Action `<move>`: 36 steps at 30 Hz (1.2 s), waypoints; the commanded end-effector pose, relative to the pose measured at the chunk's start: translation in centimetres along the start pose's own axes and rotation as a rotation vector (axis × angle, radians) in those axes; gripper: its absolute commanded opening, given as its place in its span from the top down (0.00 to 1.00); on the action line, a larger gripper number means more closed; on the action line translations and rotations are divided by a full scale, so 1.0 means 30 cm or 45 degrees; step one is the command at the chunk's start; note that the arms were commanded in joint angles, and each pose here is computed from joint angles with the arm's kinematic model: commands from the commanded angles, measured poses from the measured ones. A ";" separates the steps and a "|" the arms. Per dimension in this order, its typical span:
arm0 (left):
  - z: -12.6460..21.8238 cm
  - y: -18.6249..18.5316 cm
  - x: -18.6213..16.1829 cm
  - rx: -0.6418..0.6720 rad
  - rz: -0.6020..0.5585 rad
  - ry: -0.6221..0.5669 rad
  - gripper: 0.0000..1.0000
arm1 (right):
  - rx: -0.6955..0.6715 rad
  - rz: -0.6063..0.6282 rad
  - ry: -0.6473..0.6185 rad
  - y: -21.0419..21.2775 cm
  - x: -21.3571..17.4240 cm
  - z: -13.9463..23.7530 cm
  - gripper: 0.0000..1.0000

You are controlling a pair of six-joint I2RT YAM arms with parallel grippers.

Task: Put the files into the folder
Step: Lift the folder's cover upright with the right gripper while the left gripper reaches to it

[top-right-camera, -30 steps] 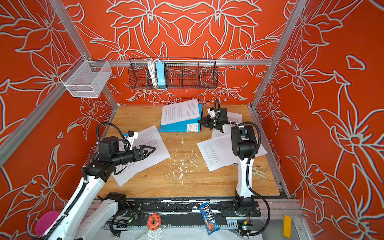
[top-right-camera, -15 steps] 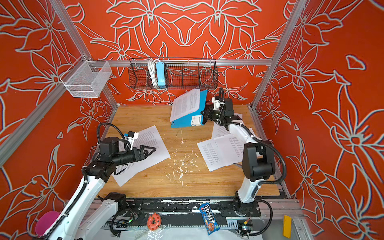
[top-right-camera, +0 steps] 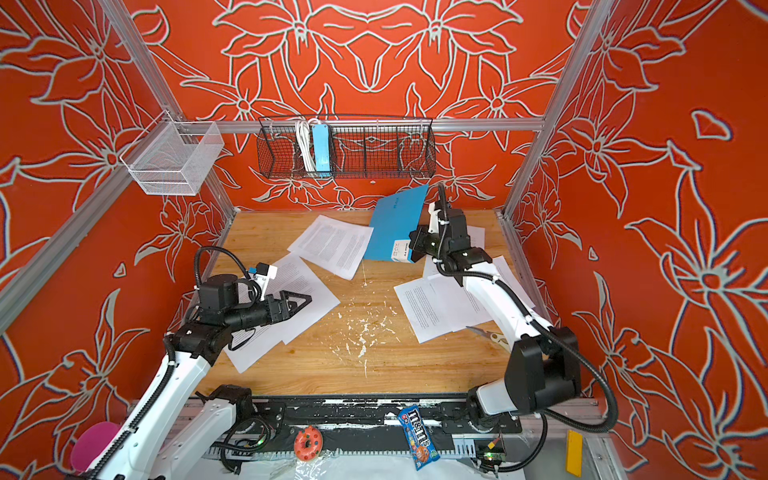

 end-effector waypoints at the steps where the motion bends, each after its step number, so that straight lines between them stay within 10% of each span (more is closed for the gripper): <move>1: -0.004 -0.007 -0.001 -0.031 -0.014 0.004 0.03 | 0.004 0.122 -0.269 0.053 0.058 0.084 1.00; 16: -0.046 0.016 0.052 0.083 0.152 0.108 0.03 | 0.149 0.782 -0.484 0.174 -0.192 0.112 1.00; 36: -0.156 -0.220 0.554 0.330 0.586 0.166 0.07 | 0.129 1.194 -0.404 0.241 -0.461 0.057 1.00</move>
Point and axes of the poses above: each gripper's point midway between its finger pads, its own z axis back along the fingers, its own y axis along the line the jaws close on, x = y × z, the point moved 7 cm from there along z, back along the fingers, and after that the axes turned 1 degree about -z, right-handed, at the moved point
